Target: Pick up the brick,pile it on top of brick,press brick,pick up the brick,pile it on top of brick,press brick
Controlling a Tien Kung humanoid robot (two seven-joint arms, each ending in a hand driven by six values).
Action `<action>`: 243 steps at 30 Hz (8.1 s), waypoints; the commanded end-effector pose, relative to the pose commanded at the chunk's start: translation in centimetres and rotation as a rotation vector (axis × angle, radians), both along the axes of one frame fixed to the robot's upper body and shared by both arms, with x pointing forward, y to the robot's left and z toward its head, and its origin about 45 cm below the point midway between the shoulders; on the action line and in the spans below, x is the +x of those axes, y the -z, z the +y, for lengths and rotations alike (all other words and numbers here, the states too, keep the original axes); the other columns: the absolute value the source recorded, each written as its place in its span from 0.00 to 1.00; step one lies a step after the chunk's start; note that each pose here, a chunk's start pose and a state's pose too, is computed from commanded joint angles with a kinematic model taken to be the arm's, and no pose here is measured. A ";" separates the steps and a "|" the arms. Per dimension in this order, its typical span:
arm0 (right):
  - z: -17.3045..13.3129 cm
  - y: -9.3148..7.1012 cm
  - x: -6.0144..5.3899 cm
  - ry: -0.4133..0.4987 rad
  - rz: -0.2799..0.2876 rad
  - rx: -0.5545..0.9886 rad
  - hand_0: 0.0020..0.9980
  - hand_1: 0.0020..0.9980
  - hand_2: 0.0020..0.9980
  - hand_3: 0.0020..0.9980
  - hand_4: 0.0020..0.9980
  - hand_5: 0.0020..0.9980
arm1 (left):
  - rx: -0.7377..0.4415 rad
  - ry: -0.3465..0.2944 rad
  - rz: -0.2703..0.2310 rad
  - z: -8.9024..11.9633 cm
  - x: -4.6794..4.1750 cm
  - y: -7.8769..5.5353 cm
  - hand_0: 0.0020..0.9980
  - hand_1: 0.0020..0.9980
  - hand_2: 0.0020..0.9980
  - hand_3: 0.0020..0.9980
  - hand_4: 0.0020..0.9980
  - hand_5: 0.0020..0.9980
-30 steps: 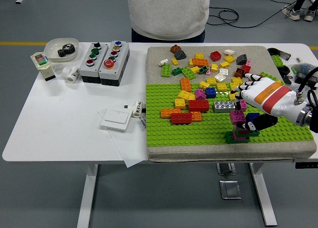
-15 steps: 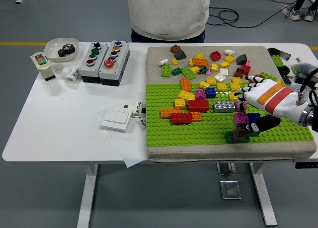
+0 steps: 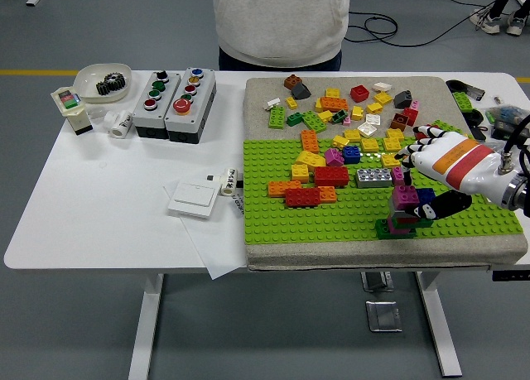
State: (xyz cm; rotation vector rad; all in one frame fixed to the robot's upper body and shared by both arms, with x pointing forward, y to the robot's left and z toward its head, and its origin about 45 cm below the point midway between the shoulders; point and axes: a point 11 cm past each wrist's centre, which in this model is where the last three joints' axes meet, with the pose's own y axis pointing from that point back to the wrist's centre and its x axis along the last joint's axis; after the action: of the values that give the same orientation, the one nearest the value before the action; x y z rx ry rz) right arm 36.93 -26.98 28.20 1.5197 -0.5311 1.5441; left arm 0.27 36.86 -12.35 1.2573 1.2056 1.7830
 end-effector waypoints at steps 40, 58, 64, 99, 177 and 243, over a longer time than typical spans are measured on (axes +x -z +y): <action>-0.5 0.4 0.3 0.023 0.021 0.008 1.00 0.79 0.82 0.49 0.87 0.37 | 0.002 0.004 0.000 0.0 0.05 0.0 0.58 0.72 0.68 0.55 0.56 0.61; -0.6 0.4 0.5 0.035 0.027 0.013 1.00 0.80 0.83 0.55 0.90 0.38 | 0.002 0.006 -0.003 0.0 0.19 0.0 0.58 0.72 0.68 0.55 0.56 0.61; -0.7 0.4 0.5 0.038 0.028 0.013 1.00 0.81 0.84 0.58 0.91 0.40 | 0.002 0.006 -0.004 0.0 0.20 0.0 0.58 0.72 0.68 0.55 0.56 0.61; -0.5 -2.2 -1.1 0.057 -0.014 0.131 0.99 0.86 0.92 0.95 1.00 0.46 | 0.005 0.009 0.008 0.1 -0.28 0.0 0.58 0.72 0.69 0.55 0.56 0.61; -0.3 0.2 -4.5 -0.091 0.016 0.232 0.59 0.57 0.61 0.52 0.72 0.40 | 0.001 0.016 -0.003 0.0 0.42 0.0 0.60 0.72 0.68 0.55 0.56 0.61; -0.9 0.9 -4.4 -0.070 0.033 0.223 0.59 0.58 0.62 0.53 0.75 0.40 | 0.001 0.020 0.005 0.0 0.18 0.0 0.60 0.72 0.69 0.55 0.56 0.62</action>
State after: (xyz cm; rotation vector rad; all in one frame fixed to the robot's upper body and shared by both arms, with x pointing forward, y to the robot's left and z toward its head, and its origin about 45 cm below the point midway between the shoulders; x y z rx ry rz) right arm 32.51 -27.86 27.29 1.7465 -0.6548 1.5508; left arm 0.46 36.81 -12.34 1.2712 1.1914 1.7672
